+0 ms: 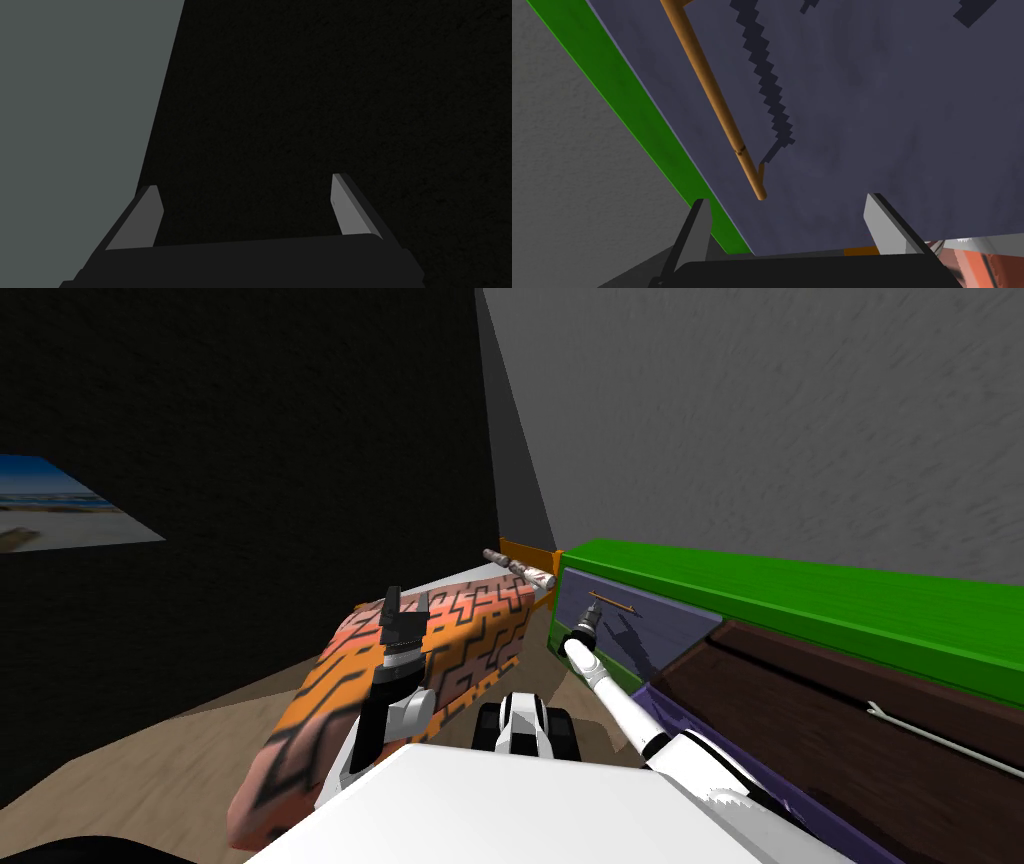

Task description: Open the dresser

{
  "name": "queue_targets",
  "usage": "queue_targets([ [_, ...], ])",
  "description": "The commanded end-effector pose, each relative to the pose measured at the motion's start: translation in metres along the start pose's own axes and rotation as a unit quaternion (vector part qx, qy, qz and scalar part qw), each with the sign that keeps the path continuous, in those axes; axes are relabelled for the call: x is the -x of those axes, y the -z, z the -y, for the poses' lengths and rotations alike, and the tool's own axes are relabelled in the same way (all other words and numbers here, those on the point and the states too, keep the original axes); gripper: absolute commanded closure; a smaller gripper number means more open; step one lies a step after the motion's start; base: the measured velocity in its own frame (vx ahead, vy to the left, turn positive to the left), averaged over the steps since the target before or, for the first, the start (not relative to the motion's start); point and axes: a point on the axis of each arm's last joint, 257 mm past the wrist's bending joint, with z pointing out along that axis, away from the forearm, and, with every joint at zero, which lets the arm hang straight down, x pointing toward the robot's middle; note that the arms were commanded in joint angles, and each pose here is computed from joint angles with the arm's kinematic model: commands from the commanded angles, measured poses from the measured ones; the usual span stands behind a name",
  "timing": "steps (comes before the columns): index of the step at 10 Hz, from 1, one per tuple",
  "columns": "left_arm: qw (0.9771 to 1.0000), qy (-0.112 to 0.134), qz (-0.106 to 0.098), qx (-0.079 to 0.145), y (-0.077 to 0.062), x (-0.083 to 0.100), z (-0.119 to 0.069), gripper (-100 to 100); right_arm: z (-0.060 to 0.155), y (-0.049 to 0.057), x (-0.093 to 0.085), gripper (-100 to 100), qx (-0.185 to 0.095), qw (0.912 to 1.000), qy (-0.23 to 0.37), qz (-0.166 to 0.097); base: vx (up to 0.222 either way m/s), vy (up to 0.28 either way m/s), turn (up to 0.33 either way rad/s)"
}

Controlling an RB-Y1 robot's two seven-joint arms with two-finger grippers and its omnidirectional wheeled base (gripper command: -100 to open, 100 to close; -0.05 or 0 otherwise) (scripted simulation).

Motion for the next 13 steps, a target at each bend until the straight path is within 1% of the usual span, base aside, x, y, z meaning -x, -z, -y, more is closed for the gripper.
queue_targets([
  [1,1.0,0.0,0.0,0.0,0.0,0.0,0.0,0,0.003,-0.014,0.018,-100,0.005,0.9991,0.011,0.042,-0.063,-0.075,0.12],
  [2,1.0,0.0,0.0,0.0,0.0,0.0,0.0,0,0.001,-0.014,0.021,-100,0.009,0.9988,0.011,0.047,-0.048,-0.065,0.043],
  [4,1.0,0.0,0.0,0.0,0.0,0.0,0.0,0,0.005,-0.028,0.036,-100,0.011,0.9962,0.024,0.083,-0.059,-0.075,0.102],
  [5,1.0,0.0,0.0,0.0,0.0,0.0,0.0,0,0.002,-0.027,0.04,-100,0.017,0.9955,0.025,0.09,-0.059,-0.061,0.046],
  [6,1.0,0.0,0.0,0.0,0.0,0.0,0.0,0,0.004,-0.033,0.047,-100,0.019,0.9933,0.032,0.109,-0.058,-0.07,0.093],
  [7,1.0,0.0,0.0,0.0,0.0,0.0,0.0,0,0.003,-0.033,0.049,-100,0.022,0.9929,0.032,0.112,-0.043,-0.061,0.046],
  [8,1.0,0.0,0.0,0.0,0.0,0.0,0.0,0,0.004,-0.04,0.056,-100,0.025,0.9902,0.041,0.132,-0.049,-0.062,0.071],
  [9,1.0,0.0,0.0,0.0,0.0,0.0,0.0,0,0.003,-0.039,0.057,-100,0.027,0.9897,0.041,0.134,-0.047,-0.052,0.059],
  [10,1.0,0.0,0.0,0.0,0.0,0.0,0.0,0,0.005,-0.046,0.065,-100,0.031,0.9864,0.05,0.153,-0.058,-0.069,0.095],
  [11,1.0,0.0,0.0,0.0,0.0,0.0,0.0,0,0.004,-0.045,0.066,-100,0.033,0.986,0.05,0.156,-0.051,-0.055,0.052],
  [12,1.0,0.0,0.0,0.0,0.0,0.0,0.0,0,0.005,-0.052,0.072,-100,0.037,0.9823,0.06,0.174,-0.065,-0.057,0.096],
  [13,1.0,0.0,0.0,0.0,0.0,0.0,0.0,0,0.004,-0.051,0.073,-100,0.04,0.9816,0.06,0.177,-0.054,-0.047,0.059],
])
